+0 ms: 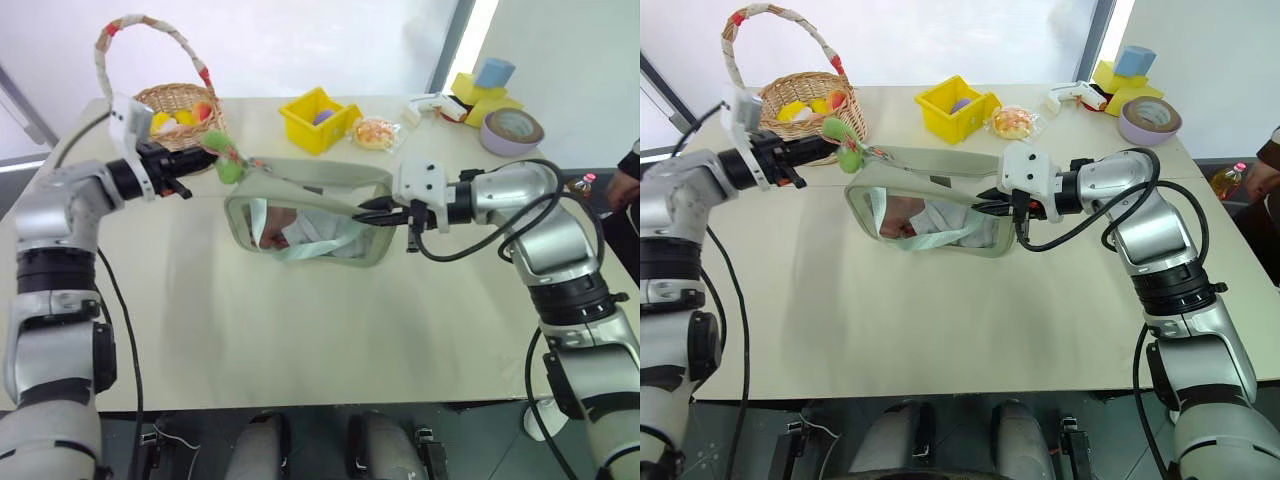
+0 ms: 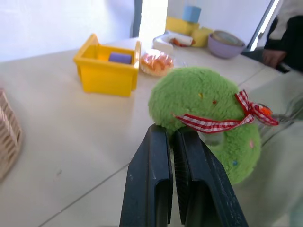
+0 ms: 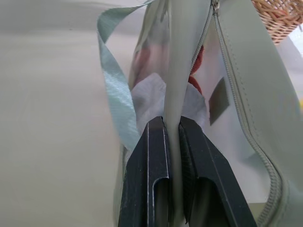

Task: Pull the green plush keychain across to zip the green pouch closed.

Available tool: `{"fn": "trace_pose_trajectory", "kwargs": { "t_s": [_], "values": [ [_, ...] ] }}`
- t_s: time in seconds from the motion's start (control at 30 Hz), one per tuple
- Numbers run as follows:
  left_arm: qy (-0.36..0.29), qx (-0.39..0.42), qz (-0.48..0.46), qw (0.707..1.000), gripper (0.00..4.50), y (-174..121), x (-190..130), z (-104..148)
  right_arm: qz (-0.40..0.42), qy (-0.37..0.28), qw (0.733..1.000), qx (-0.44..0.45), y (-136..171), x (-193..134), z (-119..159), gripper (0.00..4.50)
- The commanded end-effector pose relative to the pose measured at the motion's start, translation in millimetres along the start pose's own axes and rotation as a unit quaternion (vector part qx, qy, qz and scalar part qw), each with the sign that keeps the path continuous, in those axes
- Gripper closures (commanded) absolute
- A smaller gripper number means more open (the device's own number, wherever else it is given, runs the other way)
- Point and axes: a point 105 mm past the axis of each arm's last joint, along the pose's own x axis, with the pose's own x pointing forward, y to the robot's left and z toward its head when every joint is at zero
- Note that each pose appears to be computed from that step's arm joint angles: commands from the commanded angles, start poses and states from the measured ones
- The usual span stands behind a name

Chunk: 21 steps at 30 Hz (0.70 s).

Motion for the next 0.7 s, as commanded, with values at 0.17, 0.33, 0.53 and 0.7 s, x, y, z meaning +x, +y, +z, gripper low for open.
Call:
{"fn": "trace_pose_trajectory", "kwargs": {
  "t_s": [0.17, 0.33, 0.53, 0.7],
  "values": [
    [0.002, 0.063, -0.120, 0.991, 4.42, -56, 33, 20, -0.013, -0.015, 1.000, -0.015, -11, 1, 13, 4.50],
    [0.053, 0.120, -0.134, 0.982, 4.42, -66, 53, -8, -0.010, -0.020, 1.000, -0.006, -12, 3, 16, 4.50],
    [0.038, 0.141, -0.110, 0.983, 1.99, -57, 52, 7, -0.014, -0.019, 1.000, -0.003, -14, 4, 14, 4.50],
    [0.035, 0.173, -0.090, 0.980, 0.03, -51, 35, 31, -0.014, -0.021, 1.000, -0.003, -16, 6, 13, 4.50]
  ]
}}
